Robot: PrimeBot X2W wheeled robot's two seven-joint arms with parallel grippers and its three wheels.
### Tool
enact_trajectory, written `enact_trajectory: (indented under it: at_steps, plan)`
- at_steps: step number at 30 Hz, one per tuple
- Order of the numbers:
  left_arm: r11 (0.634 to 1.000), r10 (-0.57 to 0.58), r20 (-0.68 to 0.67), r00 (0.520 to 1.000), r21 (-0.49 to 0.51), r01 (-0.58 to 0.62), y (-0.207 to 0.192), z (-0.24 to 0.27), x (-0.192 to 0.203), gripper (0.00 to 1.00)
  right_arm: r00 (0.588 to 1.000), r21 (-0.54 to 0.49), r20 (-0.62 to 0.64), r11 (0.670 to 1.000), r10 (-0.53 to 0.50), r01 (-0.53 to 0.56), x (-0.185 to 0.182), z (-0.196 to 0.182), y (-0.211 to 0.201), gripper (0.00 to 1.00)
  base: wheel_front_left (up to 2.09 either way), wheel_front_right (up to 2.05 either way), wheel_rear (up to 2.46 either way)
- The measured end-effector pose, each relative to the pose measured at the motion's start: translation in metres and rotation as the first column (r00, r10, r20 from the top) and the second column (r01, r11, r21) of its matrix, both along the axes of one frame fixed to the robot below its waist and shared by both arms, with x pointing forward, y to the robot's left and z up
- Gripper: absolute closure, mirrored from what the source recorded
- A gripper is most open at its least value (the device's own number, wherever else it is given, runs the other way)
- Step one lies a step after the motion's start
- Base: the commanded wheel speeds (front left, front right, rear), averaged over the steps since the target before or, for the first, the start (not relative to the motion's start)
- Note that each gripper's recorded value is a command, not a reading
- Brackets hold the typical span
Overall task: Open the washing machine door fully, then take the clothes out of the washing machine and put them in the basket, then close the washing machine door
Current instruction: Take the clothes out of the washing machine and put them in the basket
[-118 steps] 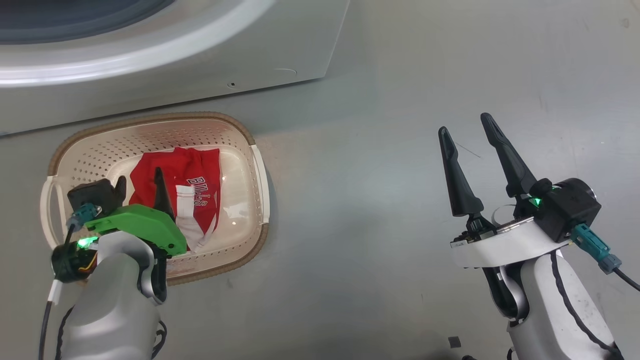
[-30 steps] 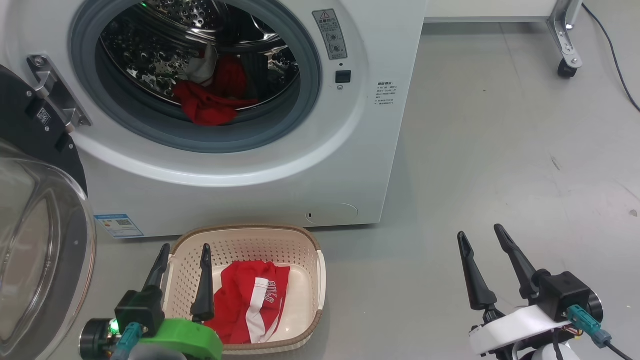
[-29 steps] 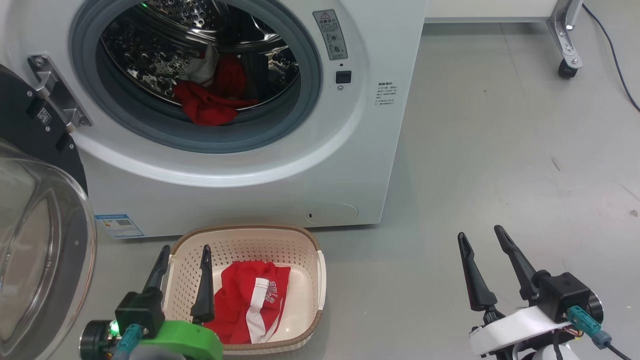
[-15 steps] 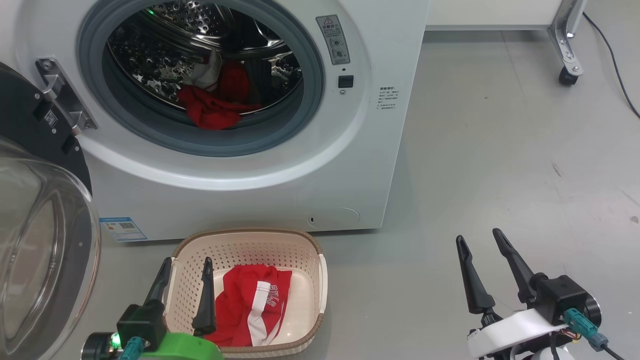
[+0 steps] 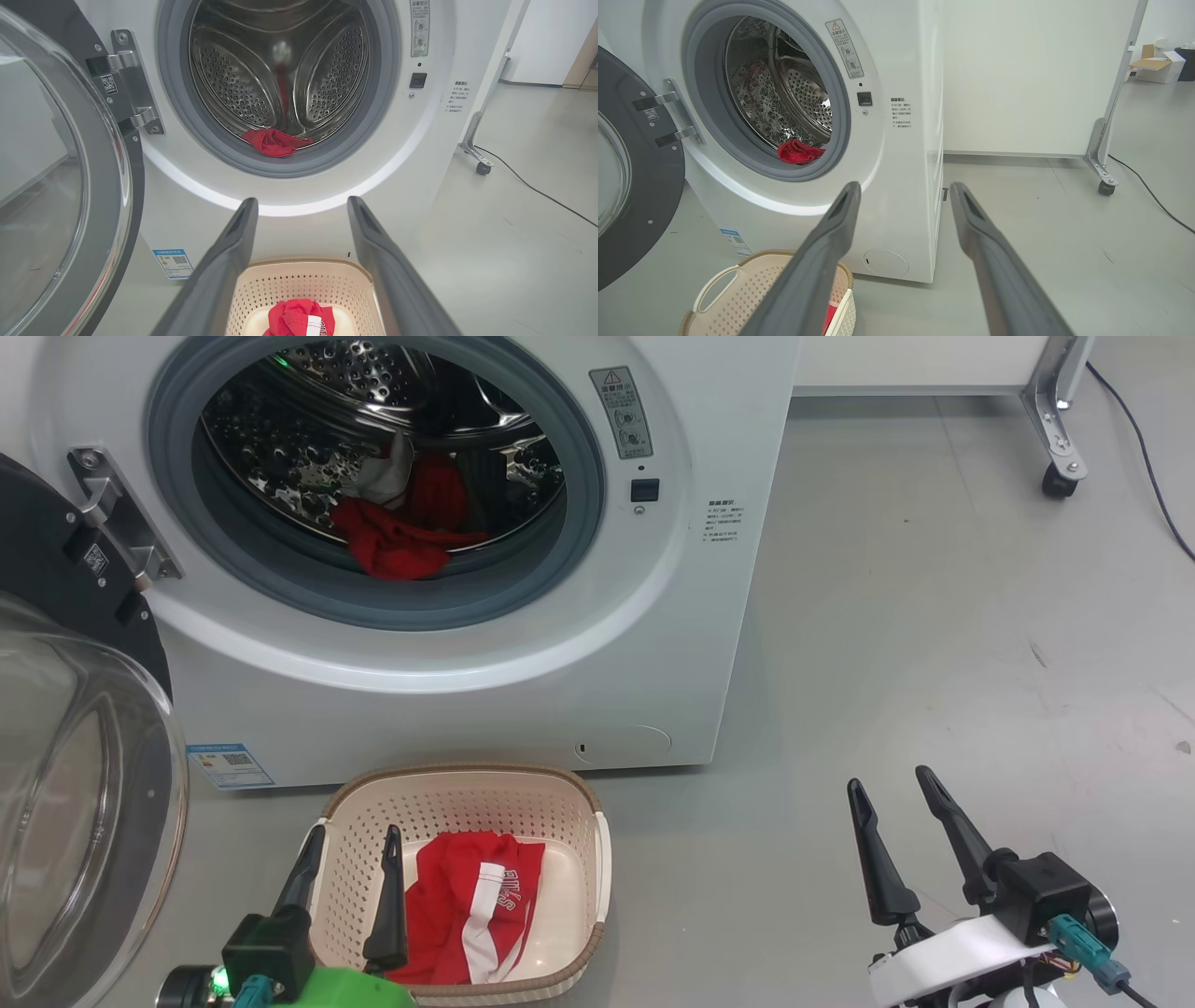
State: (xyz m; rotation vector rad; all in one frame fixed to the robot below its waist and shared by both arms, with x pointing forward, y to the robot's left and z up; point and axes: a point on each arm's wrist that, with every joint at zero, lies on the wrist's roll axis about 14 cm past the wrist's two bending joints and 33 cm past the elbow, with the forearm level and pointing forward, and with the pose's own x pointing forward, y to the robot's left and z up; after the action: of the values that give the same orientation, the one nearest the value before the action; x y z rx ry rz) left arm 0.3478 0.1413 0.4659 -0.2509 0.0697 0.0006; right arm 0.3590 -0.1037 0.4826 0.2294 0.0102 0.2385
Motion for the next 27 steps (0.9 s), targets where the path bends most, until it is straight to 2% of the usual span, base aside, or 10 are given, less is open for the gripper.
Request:
enact_trajectory:
  at_steps: [16,27]
  plan:
    - [1.0,-0.016,0.013,1.0,-0.003,0.016,-0.006,0.004,0.003,0.0,1.0,0.008,-0.008,1.0,0.003,-0.003,-0.002,-0.002,0.003,0.0,0.0,0.0,0.0]
    - [0.999,-0.053,-0.064,0.997,-0.006,0.053,-0.017,-0.017,0.01,0.0,0.999,0.012,-0.038,1.0,-0.007,0.008,0.001,-0.011,0.0,0.0,0.0,0.0,0.0]
